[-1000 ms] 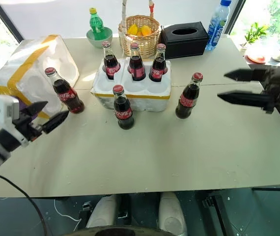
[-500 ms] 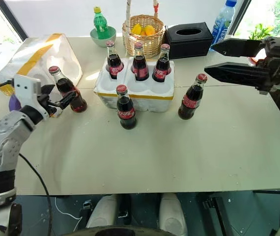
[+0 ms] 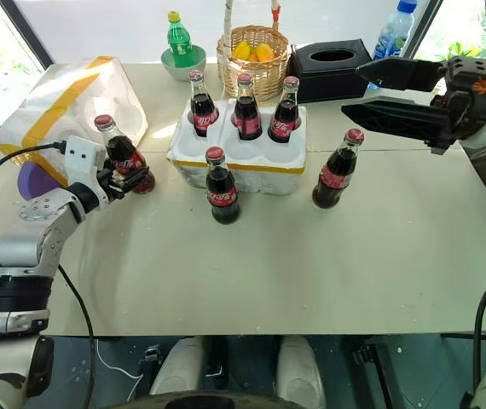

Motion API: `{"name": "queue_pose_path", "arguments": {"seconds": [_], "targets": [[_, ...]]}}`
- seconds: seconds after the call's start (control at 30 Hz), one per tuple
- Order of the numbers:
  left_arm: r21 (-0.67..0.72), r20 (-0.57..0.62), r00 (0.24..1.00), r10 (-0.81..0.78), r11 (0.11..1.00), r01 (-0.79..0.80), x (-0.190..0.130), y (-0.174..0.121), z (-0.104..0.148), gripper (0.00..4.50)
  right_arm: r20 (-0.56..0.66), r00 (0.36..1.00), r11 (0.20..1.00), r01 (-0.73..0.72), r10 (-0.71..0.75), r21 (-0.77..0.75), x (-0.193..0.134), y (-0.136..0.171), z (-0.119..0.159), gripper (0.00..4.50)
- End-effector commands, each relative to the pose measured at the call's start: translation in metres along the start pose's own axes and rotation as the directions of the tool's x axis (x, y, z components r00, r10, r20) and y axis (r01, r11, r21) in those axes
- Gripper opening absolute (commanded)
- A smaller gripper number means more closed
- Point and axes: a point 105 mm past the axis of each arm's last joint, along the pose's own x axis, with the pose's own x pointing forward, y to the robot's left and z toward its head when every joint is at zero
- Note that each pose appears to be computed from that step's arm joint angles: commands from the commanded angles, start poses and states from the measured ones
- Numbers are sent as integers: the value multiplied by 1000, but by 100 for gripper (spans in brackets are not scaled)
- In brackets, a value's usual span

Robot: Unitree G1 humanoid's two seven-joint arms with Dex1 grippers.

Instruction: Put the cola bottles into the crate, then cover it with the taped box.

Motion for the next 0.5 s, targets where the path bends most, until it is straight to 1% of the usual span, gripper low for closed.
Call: {"name": "queue_pose_path", "arguments": {"seconds": [0.03, 0.1, 0.17, 0.27, 0.33, 0.4, 0.47, 0.5], "targets": [[36, 94, 994, -60, 998, 57, -8, -4, 30, 324, 42, 999, 999, 3, -1, -48, -2, 4, 14, 450], [27, 127, 988, -83, 996, 81, -12, -3, 42, 324, 37, 999, 999, 14, -12, -44, -3, 3, 10, 450], [10, 168, 976, -141, 990, 141, -19, -7, 60, 324, 32, 999, 999, 23, -22, -38, -3, 2, 7, 450], [9, 186, 943, -276, 960, 279, -30, -18, 79, 324, 27, 999, 999, 40, -39, -35, -4, 2, 4, 450], [27, 180, 900, -397, 916, 399, -40, -29, 90, 324, 29, 998, 998, 51, -50, -32, -5, 1, 3, 450], [62, 163, 831, -533, 846, 530, -51, -42, 108, 324, 21, 997, 997, 70, -69, -30, -6, 0, 0, 450], [104, 151, 769, -621, 784, 612, -53, -49, 127, 324, 18, 996, 996, 86, -86, -30, -8, 0, -3, 450], [122, 154, 750, -644, 765, 632, -48, -50, 137, 324, 19, 995, 995, 93, -93, -29, -9, 0, -3, 450]]}}
